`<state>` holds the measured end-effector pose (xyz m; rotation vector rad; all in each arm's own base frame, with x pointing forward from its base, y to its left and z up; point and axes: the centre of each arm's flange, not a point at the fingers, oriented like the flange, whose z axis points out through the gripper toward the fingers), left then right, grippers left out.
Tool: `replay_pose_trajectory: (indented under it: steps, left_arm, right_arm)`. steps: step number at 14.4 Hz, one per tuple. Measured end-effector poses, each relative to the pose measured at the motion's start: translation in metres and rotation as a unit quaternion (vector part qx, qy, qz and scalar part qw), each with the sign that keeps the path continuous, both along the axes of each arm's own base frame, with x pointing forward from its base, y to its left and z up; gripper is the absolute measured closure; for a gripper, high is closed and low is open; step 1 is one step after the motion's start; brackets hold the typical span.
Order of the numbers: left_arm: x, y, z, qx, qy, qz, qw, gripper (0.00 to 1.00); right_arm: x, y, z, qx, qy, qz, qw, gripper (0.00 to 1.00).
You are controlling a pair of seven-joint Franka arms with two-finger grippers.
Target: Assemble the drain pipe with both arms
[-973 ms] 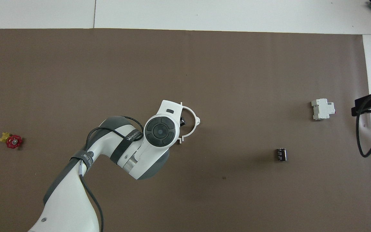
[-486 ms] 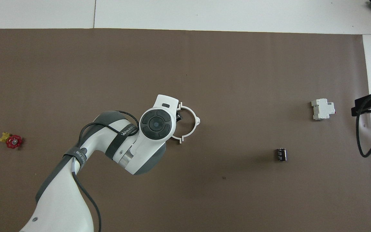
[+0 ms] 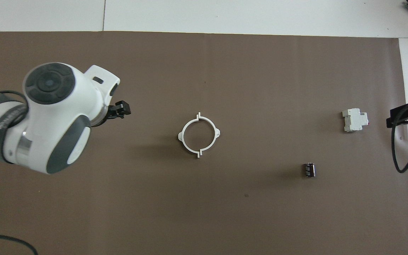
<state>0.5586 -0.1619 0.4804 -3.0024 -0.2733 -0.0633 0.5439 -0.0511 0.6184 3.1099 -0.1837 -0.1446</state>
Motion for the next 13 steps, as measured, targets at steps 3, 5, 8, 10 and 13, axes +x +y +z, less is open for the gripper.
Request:
replay_pose_trajectory:
  steps: [3,5,8,10,13]
  left_arm:
    - [0.007,0.101,0.052,-0.006,0.017,-0.048,0.999,0.00]
    - [0.000,0.127,0.071,-0.011,0.018,-0.053,0.998,0.00]
    - [-0.014,0.124,0.082,-0.010,0.037,-0.061,0.997,0.00]
    - [-0.021,0.127,0.086,-0.009,0.049,-0.074,0.996,0.00]
    - [-0.027,0.129,0.086,-0.011,0.071,-0.096,0.993,0.00]
  right_arm:
    - [0.000,0.000,0.000,0.000,0.000,0.000,1.000,0.00]
    - [0.000,0.000,0.000,0.000,0.000,0.000,1.000,0.00]
    - [0.000,0.000,0.000,0.000,0.000,0.000,1.000,0.00]
    - [0.000,0.000,0.000,0.000,0.000,0.000,1.000,0.00]
    - [0.000,0.000,0.000,0.000,0.000,0.000,1.000,0.00]
